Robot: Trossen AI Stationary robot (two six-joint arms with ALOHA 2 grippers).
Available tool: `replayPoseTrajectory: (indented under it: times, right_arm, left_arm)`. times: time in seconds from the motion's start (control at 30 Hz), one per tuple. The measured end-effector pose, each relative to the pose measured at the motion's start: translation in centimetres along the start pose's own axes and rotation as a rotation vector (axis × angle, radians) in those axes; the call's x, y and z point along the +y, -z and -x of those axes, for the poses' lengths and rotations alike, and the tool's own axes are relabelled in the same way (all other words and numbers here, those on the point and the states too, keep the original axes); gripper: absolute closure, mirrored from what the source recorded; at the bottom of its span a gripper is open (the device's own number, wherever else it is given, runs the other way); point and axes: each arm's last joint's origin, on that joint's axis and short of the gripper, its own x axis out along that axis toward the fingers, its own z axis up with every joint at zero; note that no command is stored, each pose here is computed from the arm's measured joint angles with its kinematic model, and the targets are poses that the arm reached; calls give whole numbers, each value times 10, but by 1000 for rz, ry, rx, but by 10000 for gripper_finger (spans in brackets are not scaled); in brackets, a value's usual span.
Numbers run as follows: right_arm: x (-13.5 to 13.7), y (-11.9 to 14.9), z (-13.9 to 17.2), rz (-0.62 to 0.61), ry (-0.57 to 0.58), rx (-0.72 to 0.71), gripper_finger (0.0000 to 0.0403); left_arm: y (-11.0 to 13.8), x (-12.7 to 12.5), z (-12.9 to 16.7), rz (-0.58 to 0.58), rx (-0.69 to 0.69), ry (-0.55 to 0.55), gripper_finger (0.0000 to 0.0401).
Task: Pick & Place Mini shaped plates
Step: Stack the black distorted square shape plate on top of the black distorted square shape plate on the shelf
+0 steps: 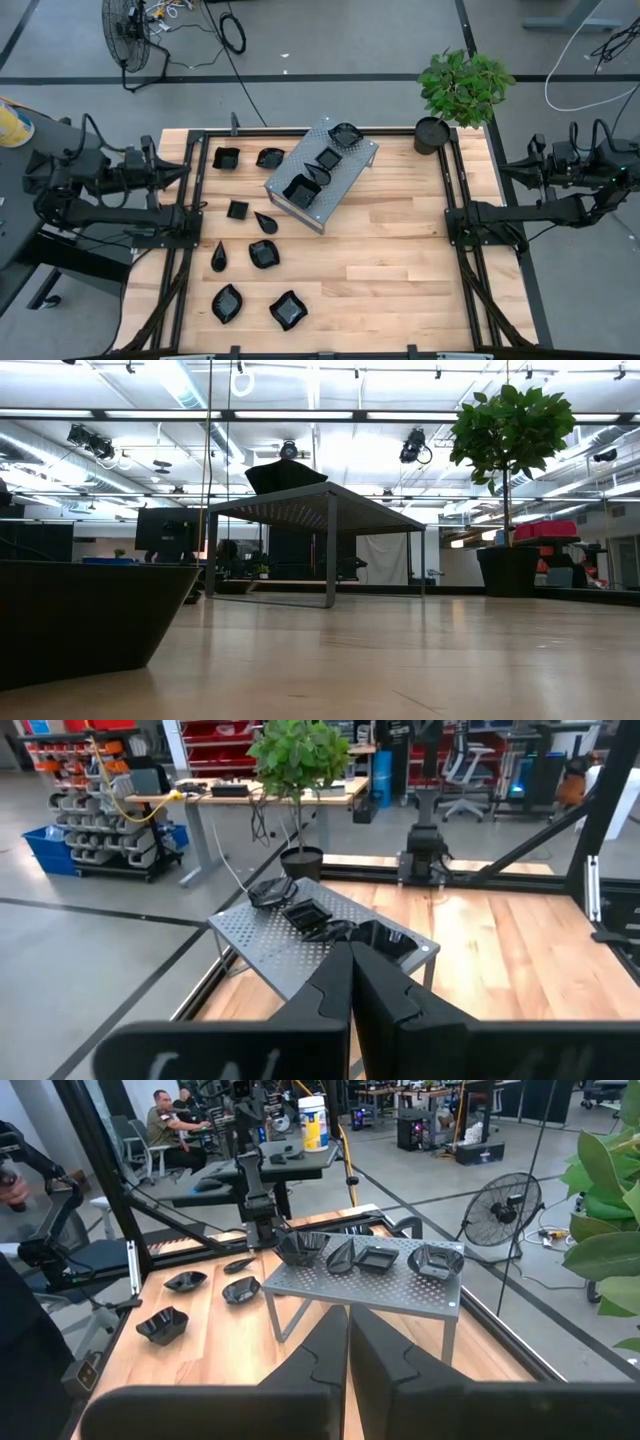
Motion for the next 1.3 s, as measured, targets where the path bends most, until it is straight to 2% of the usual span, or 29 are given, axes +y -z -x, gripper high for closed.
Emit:
replayPoseTrajectory:
  times: [0.6,0.77,0.97,1.13,1.3]
  right_arm:
    - [0,0,0,0,0,0,383]
    - [0,0,0,0,0,0,383]
    - [0,0,0,0,0,0,383]
    - [0,0,0,0,0,0,383]
    - [0,0,0,0,0,-1,383]
  left_arm:
    - [0,0,0,-1,2,-7,396]
    - [1,0,1,1,14,-81,396]
    - [5,0,1,-52,79,-244,396]
    - [6,-2,-10,-44,156,-234,389]
    - [10,1,-24,-17,291,-269,344]
